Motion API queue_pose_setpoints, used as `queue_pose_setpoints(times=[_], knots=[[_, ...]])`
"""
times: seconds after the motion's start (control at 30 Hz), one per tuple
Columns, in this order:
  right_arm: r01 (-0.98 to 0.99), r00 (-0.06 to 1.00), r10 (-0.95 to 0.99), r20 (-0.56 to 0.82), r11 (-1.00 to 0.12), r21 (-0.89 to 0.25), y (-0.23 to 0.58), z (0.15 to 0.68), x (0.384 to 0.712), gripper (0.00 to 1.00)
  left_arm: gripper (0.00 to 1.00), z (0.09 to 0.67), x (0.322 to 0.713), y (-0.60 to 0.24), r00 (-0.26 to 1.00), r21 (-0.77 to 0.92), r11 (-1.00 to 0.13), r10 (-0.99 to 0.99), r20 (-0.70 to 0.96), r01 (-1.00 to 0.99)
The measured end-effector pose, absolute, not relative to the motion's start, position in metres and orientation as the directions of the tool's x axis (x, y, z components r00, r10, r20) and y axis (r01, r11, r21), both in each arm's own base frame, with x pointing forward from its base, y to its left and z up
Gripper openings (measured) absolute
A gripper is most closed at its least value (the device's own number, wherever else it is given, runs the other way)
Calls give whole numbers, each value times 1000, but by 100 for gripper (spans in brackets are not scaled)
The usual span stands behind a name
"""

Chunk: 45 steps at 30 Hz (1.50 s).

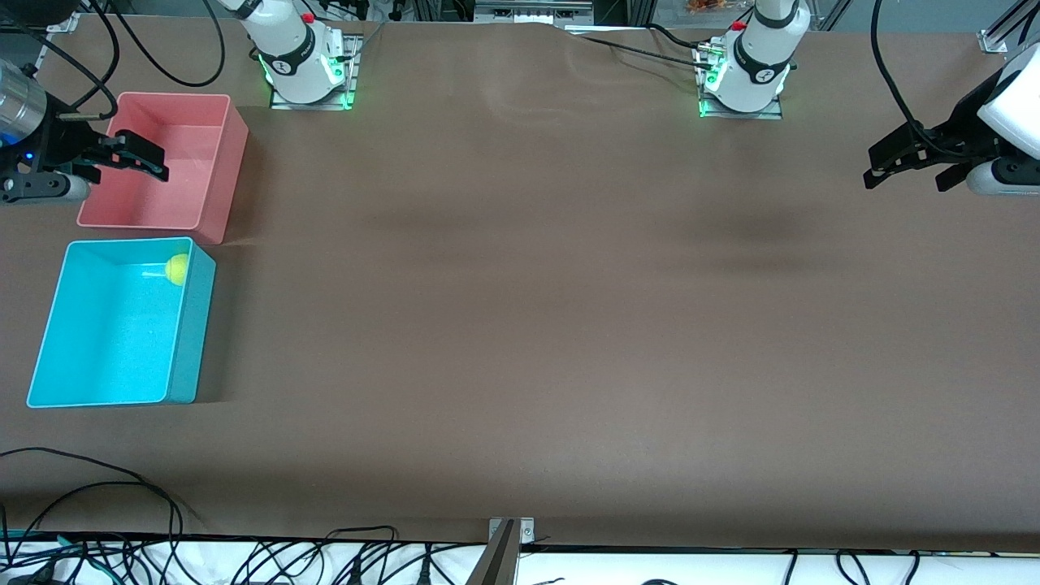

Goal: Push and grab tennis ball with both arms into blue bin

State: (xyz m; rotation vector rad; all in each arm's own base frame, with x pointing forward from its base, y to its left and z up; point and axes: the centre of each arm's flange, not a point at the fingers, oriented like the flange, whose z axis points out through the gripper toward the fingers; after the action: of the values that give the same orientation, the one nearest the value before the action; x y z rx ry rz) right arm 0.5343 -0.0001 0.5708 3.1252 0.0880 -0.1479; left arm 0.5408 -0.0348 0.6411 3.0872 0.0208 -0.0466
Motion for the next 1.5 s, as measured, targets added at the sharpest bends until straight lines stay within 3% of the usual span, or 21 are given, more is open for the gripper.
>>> queue_pose_setpoints(times=[1.5], knots=[[70,995,68,-79,-997,21,5,571,543,100,100,641,541,-36,999,54,-998,11,-31,13]])
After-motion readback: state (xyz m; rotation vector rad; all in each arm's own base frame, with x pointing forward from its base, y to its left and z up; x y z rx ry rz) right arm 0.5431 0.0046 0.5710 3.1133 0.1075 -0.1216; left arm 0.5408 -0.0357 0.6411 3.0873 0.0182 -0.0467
